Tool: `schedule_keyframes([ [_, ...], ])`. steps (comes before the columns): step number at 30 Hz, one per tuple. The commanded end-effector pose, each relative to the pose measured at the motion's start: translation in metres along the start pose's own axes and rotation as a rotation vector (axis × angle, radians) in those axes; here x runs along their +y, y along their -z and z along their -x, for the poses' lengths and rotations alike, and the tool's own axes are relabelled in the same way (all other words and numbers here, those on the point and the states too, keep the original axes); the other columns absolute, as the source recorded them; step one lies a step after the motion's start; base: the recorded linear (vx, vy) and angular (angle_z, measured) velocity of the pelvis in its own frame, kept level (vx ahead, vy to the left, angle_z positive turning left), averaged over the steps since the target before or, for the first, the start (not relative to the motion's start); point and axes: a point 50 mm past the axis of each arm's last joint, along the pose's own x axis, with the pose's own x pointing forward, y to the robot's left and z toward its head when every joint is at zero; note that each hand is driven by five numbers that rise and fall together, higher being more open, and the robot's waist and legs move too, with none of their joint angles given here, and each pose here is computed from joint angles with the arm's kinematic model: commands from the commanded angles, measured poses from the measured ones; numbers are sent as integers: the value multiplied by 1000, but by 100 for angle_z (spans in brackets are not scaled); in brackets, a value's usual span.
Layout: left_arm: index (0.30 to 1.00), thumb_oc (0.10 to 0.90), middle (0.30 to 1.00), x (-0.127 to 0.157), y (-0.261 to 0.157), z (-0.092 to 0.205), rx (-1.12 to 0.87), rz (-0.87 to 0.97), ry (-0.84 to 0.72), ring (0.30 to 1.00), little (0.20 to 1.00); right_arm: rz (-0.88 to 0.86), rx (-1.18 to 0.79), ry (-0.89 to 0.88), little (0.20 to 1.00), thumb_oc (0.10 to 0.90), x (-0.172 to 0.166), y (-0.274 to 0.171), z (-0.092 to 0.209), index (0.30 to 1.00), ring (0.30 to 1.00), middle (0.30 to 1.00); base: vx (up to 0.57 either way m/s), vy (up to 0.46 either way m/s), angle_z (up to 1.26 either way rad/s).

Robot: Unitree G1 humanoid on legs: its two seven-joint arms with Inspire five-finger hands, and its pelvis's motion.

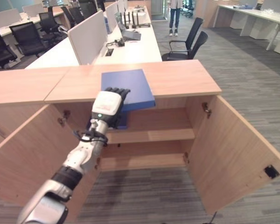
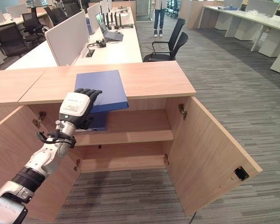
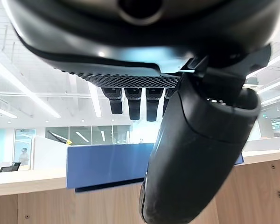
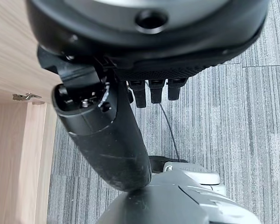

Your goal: Put the empty folder in the office cabinet

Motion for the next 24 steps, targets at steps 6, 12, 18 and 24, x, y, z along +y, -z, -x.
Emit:
schedule_keyframes([
  [6, 900, 800, 900, 63, 11, -54, 61, -102, -232, 900, 900, 76, -12, -16, 900, 800, 2, -5, 0, 900, 900, 900, -3, 2, -2],
  [12, 900, 800, 900, 46, 16, -57, 96, -104, -142, 900, 900, 69, -11, -7, 900, 800, -1, -5, 0, 900, 900, 900, 4, 3, -2],
  [18, 493, 529, 493, 26, 34, -55, 199, -137, -18, 493, 493, 63, 0, -8, 900, 800, -2, -2, 0, 900, 900, 900, -3, -1, -5],
  [24, 300, 400, 300, 28, 46, -55, 241, -176, -31, 300, 300, 67, -6, -9, 900, 800, -2, -3, 0, 900, 900, 900, -2, -1, -1],
])
